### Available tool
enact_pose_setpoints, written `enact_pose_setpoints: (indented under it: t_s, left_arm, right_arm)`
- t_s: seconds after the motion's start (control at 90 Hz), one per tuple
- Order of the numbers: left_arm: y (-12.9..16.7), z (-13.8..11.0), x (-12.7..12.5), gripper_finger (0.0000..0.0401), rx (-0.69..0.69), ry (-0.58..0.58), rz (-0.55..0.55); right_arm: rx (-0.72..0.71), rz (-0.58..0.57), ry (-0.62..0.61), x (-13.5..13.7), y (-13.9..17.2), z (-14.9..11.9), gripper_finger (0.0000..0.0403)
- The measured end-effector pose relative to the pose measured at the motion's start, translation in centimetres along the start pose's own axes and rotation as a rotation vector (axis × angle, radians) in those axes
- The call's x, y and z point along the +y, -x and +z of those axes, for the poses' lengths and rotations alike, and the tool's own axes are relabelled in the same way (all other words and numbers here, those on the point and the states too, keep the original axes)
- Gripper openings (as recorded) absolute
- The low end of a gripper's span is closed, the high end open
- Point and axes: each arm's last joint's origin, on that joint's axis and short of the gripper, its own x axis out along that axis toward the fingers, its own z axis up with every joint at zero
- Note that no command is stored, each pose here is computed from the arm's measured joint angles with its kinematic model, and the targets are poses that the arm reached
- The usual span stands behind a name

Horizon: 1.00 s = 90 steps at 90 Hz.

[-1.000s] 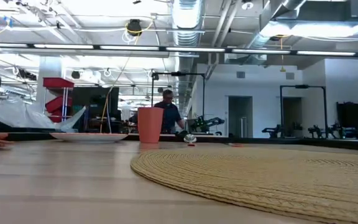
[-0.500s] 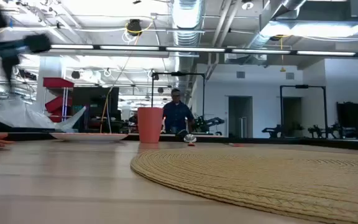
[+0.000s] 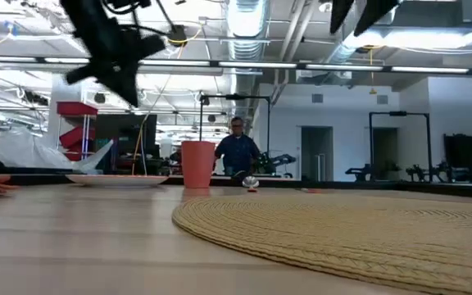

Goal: Set table place
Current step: Put the orange table knife to the brown placemat

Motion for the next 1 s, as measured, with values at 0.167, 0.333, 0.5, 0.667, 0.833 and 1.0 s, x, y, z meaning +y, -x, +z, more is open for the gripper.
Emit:
enact_pose_setpoints:
  t_s: [0.167, 0.333, 0.5, 0.667, 0.833, 1.0]
  left_arm:
    - [-0.4, 2.7, 1.8, 0.0014, 0.01, -0.028, -0.064]
    - [-1.0, 4.0, 3.2, 0.0054, 0.028, -0.039, -0.055]
    - [-1.7, 4.8, 3.7, 0.0105, 0.009, -0.063, -0.04]
    - [-2.6, 5.2, 4.1, 0.0151, 0.023, -0.074, -0.019]
    - [-3.9, 5.3, 4.2, 0.0182, 0.093, -0.011, -0.04]
    - [-5.4, 4.9, 4.0, 0.0194, 0.179, 0.021, -0.058]
  right_arm:
    - [0.099, -0.106, 0.013, -1.6, -6.2, 3.8, 0.0217]
    - [0.168, 0.034, -0.039, -1.6, -12.6, 5.0, 0.0236]
    - [0.202, 0.06, -0.125, -2.7, -17.9, 3.3, 0.0239]
    - [0.332, 0.152, -0.212, -3.6, -22.3, 1.2, 0.0239]
    - [0.471, 0.178, -0.156, -1.6, -25.4, -1.0, 0.0239]
    - [0.481, 0.203, -0.121, 0.7, -26.8, -1.0, 0.0239]
